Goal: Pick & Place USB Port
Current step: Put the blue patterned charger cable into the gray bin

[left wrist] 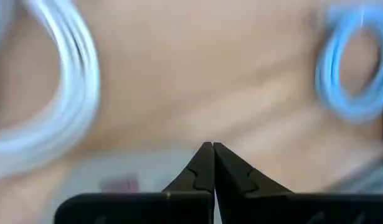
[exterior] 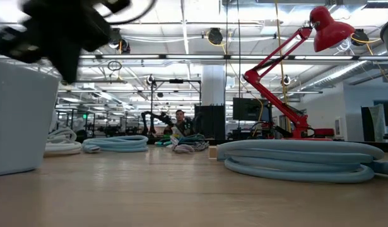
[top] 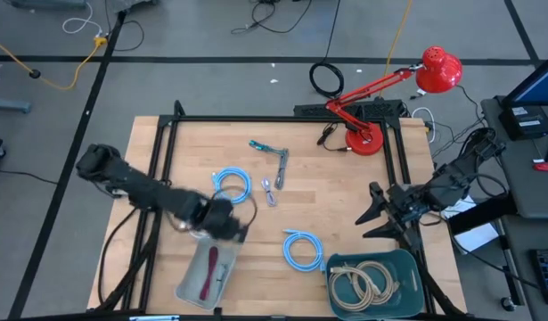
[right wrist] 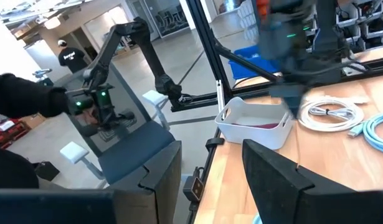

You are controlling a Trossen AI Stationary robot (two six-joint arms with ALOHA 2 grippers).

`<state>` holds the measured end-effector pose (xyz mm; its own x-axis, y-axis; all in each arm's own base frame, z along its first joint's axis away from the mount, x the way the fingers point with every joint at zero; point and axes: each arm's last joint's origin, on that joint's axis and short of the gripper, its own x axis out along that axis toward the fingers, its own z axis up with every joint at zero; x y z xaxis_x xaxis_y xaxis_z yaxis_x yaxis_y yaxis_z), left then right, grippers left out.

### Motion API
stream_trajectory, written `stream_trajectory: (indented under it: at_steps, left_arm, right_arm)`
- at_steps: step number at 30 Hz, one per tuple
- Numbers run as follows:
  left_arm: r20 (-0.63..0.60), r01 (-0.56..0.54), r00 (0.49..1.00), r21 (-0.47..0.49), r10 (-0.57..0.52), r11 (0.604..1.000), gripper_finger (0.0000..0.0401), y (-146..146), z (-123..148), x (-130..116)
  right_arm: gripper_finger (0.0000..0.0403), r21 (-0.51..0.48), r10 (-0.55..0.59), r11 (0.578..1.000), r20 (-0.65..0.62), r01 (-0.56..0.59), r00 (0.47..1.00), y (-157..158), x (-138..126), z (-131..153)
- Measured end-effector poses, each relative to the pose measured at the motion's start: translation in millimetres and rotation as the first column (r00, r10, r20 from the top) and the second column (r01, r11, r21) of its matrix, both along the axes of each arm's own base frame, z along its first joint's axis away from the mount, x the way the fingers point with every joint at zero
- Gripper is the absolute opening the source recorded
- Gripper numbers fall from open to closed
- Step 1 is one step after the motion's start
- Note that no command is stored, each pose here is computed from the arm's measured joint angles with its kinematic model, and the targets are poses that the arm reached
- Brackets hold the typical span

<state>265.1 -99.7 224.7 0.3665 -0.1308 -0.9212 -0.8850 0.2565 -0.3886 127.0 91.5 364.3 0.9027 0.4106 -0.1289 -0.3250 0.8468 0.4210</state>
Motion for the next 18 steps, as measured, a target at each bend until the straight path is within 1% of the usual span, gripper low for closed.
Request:
stream_trajectory:
  at_steps: [2,5,8,10,13,18]
  left_arm:
    - [0.024,-0.064,0.998,0.039,0.064,0.997,0.0,24,0,9]
    - [0.127,-0.149,0.982,0.043,0.143,0.988,0.0,64,5,26]
    - [0.3,-0.175,0.941,0.036,0.156,0.984,0.0,102,14,42]
    - [0.379,-0.188,0.912,0.046,0.157,0.981,0.0,126,20,47]
    - [0.409,-0.199,0.899,0.066,0.155,0.978,0.0,159,21,44]
    - [0.42,-0.157,0.901,0.081,0.109,0.984,0.0,206,17,33]
  right_arm:
    - [0.0164,0.004,-0.001,1.0,-0.009,0.001,1.0,1,1,-1]
    - [0.0164,0.002,-0.002,1.0,-0.02,0.002,1.0,3,4,-3]
    - [0.0164,-0.006,-0.025,1.0,-0.025,0.025,0.999,4,7,-4]
    - [0.0164,0.0,-0.029,1.0,-0.017,0.029,0.999,5,8,-3]
    - [0.0164,0.012,-0.06,0.998,0.008,0.06,0.998,6,11,-1]
    - [0.0164,0.013,-0.187,0.982,0.038,0.186,0.982,3,15,1]
